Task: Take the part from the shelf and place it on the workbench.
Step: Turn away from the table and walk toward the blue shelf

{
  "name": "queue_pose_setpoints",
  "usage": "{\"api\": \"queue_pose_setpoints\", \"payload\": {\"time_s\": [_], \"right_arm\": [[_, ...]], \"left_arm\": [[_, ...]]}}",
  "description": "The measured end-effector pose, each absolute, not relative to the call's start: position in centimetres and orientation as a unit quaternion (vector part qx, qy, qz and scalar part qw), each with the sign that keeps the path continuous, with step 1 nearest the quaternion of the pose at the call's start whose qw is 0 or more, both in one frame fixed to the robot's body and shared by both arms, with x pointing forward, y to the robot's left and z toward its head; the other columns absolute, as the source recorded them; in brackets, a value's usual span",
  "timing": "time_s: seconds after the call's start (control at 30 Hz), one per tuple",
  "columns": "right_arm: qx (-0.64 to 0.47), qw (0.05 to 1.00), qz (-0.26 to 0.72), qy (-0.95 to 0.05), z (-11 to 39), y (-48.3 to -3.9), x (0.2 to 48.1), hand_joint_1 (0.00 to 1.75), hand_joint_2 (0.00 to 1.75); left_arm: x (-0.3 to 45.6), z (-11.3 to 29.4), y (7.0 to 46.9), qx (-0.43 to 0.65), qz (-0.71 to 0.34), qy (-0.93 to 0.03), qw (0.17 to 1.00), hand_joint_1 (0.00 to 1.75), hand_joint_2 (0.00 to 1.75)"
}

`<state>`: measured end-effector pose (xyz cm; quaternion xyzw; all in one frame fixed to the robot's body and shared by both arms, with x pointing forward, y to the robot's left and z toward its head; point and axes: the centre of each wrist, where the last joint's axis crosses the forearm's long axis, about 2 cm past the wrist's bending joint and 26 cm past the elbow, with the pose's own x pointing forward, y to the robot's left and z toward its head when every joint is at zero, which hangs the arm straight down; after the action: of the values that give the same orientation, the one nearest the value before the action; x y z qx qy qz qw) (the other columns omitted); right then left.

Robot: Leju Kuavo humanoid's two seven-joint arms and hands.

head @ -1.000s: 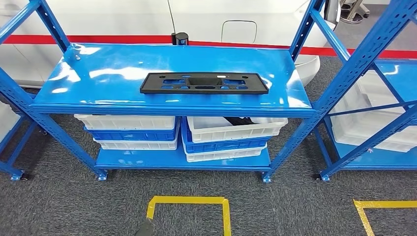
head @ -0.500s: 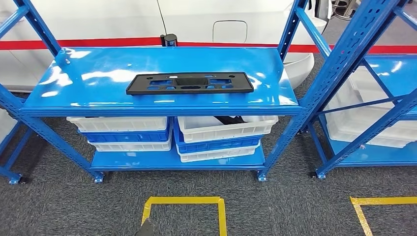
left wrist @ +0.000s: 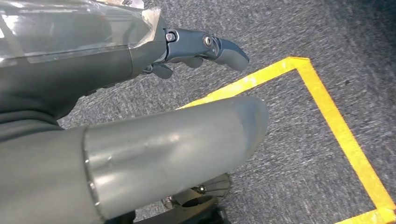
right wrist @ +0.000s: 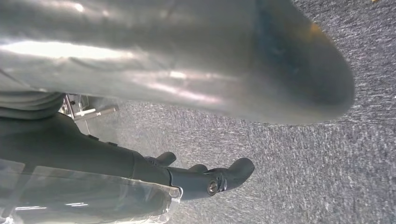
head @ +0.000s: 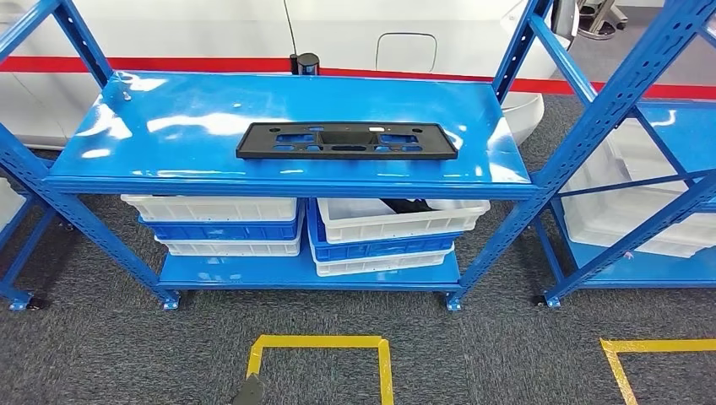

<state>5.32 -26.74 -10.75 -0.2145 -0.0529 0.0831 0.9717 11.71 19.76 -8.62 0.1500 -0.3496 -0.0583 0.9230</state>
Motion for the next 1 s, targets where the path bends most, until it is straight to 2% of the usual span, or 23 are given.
{"api": "queue_pose_setpoints", "payload": {"time_s": [1.0], "right_arm": [[-0.215, 0.972, 0.081, -0.052, -10.75, -26.77, 5.32, 0.0, 0.0]], "left_arm": [[11.72, -8.6, 19.67, 0.149, -0.059, -0.351, 0.923, 0.0, 0.0]]}}
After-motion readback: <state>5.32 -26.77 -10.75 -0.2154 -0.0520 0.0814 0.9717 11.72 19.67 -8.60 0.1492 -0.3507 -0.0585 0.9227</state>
